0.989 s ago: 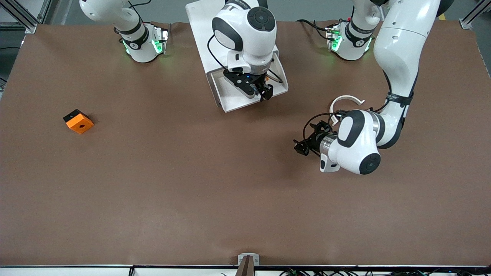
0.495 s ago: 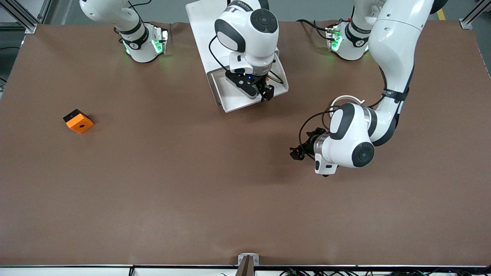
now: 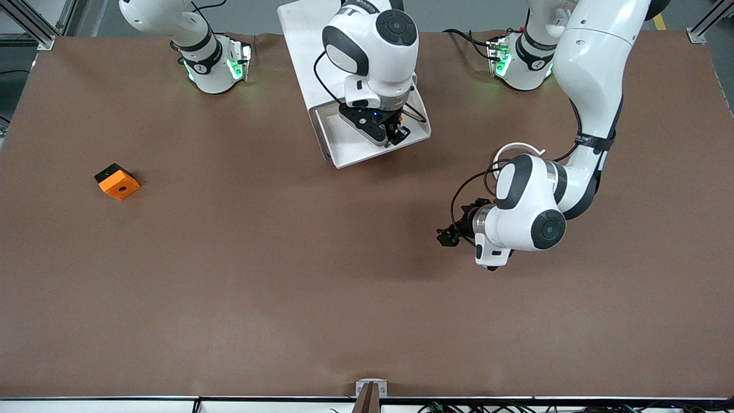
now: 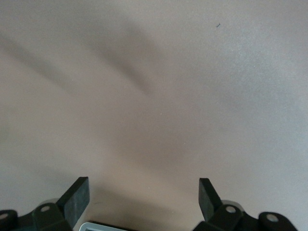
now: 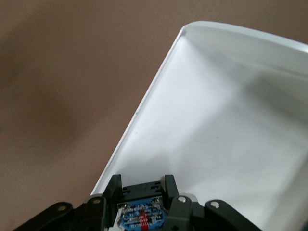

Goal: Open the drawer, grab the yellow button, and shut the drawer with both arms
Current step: 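Grasp a blue-based push button with the right gripper and lift it out, then carry the button toward the orange block while the left gripper pushes the drawer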

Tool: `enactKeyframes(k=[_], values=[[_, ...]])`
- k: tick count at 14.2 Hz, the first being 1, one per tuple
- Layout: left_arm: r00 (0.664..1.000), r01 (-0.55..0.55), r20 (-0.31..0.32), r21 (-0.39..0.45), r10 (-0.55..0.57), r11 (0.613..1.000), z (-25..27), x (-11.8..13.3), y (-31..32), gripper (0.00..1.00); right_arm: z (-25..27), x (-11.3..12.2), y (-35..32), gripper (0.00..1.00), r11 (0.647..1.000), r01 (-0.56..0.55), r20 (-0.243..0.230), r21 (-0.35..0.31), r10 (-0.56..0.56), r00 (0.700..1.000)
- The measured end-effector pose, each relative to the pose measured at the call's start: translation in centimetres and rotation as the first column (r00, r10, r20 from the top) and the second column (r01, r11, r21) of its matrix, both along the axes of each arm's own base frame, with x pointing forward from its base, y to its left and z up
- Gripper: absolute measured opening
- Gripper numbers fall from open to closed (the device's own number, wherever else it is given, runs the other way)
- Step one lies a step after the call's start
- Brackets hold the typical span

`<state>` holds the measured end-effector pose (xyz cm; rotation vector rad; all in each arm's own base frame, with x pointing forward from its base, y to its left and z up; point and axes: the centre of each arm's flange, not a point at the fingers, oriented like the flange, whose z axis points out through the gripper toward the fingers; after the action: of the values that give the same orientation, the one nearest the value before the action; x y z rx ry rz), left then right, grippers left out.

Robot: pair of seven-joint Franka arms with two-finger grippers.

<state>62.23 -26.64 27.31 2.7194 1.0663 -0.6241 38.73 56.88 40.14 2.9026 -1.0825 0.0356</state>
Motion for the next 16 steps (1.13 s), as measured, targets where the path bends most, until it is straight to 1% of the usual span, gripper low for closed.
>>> enactKeyframes(k=[2,4,6,8,11,14,16], values=[[1.0,0.004,0.004,0.006,-0.004,1.0,0.0,0.1,0.2,1.0,0.5,0.4,-0.1,0.42,1.0,0.007,0.005,0.008,-0.007,1.0],[1.0,0.018,0.015,0.021,-0.019,1.0,0.1,0.2,0.2,1.0,2.0,1.7,-0.8,0.41,0.999,0.035,-0.011,0.021,-0.034,0.999],[0.999,0.022,0.027,0.023,-0.023,0.999,0.6,0.3,0.1,1.0,5.4,4.6,-3.0,0.41,0.999,0.033,-0.063,0.042,-0.03,0.998],[0.999,0.025,0.041,0.019,-0.025,1.0,1.5,0.4,0.0,1.0,9.3,8.3,-7.1,0.41,0.998,0.006,-0.108,0.063,0.001,0.994],[0.996,0.042,0.077,0.013,-0.043,0.999,3.9,0.2,-0.7,1.0,13.6,13.3,-15.3,0.41,0.994,-0.071,-0.136,0.087,0.083,0.987],[0.985,0.114,0.125,0.056,-0.12,0.992,6.0,-0.8,-2.8,1.0,15.5,16.4,-23.9,0.41,0.983,-0.158,-0.198,0.094,0.174,0.965],[0.974,0.167,0.142,0.083,-0.177,0.982,6.5,-2.0,-4.9,1.0,15.7,18.2,-28.6,0.41,0.974,-0.197,-0.212,0.111,0.217,0.953]])
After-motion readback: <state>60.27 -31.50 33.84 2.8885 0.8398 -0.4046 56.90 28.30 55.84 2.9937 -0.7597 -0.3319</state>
